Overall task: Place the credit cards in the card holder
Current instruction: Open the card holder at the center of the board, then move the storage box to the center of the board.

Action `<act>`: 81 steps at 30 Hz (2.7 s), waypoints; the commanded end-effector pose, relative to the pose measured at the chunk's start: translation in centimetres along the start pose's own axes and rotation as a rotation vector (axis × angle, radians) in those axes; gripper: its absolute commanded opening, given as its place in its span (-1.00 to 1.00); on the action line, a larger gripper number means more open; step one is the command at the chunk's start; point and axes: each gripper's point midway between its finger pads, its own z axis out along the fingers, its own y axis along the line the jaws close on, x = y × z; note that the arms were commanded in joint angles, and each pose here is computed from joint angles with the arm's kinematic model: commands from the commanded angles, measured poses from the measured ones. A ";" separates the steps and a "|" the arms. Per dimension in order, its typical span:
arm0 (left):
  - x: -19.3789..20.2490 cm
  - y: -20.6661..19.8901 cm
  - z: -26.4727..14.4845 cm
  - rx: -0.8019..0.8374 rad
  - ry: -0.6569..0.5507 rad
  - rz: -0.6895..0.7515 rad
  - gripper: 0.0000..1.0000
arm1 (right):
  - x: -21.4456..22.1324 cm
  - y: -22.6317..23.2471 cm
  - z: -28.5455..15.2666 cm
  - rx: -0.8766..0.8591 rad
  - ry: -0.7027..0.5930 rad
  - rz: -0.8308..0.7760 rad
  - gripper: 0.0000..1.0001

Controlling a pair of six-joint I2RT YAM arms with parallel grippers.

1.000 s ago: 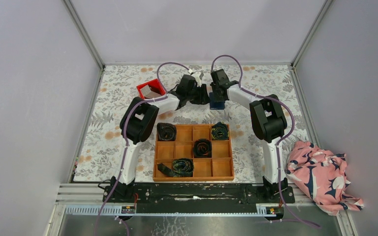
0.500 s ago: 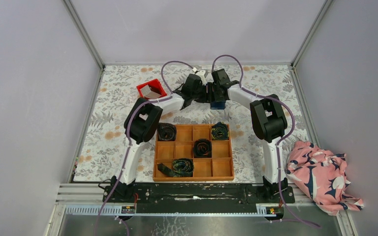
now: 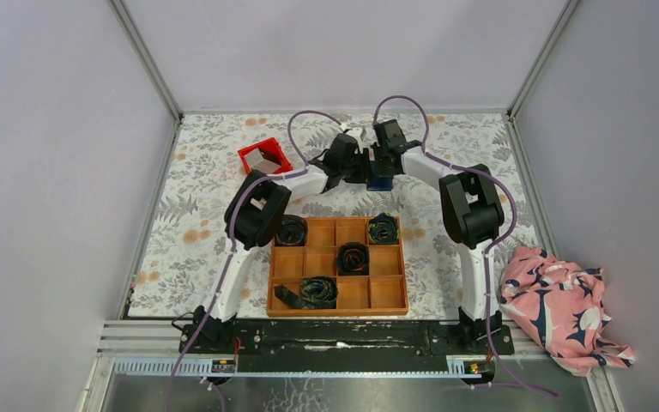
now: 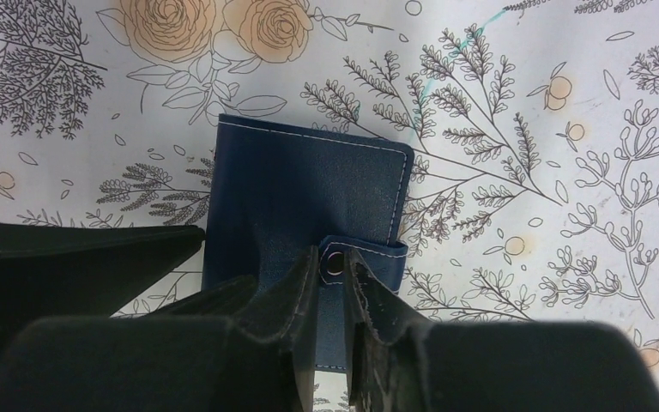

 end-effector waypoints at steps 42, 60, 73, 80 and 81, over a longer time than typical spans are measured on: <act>1.8 4.6 -1.1 -0.395 0.062 -0.051 -0.89 | 4.4 -6.1 -3.8 -0.057 0.028 0.276 -0.78; -5.8 1.3 -9.1 -0.393 -0.148 -0.100 0.33 | 1.9 -7.8 -7.2 -0.018 -0.093 0.296 -0.13; -5.5 5.3 -23.6 -0.548 -0.491 -0.341 0.57 | -4.6 1.0 -14.1 -0.271 -0.348 0.077 0.05; -3.3 9.8 -27.9 -0.616 -0.584 -0.509 0.63 | -7.1 7.6 -14.7 -0.417 -0.371 -0.030 0.07; -3.1 10.3 -28.5 -0.621 -0.600 -0.528 0.64 | -7.5 8.4 -14.8 -0.429 -0.373 -0.036 0.08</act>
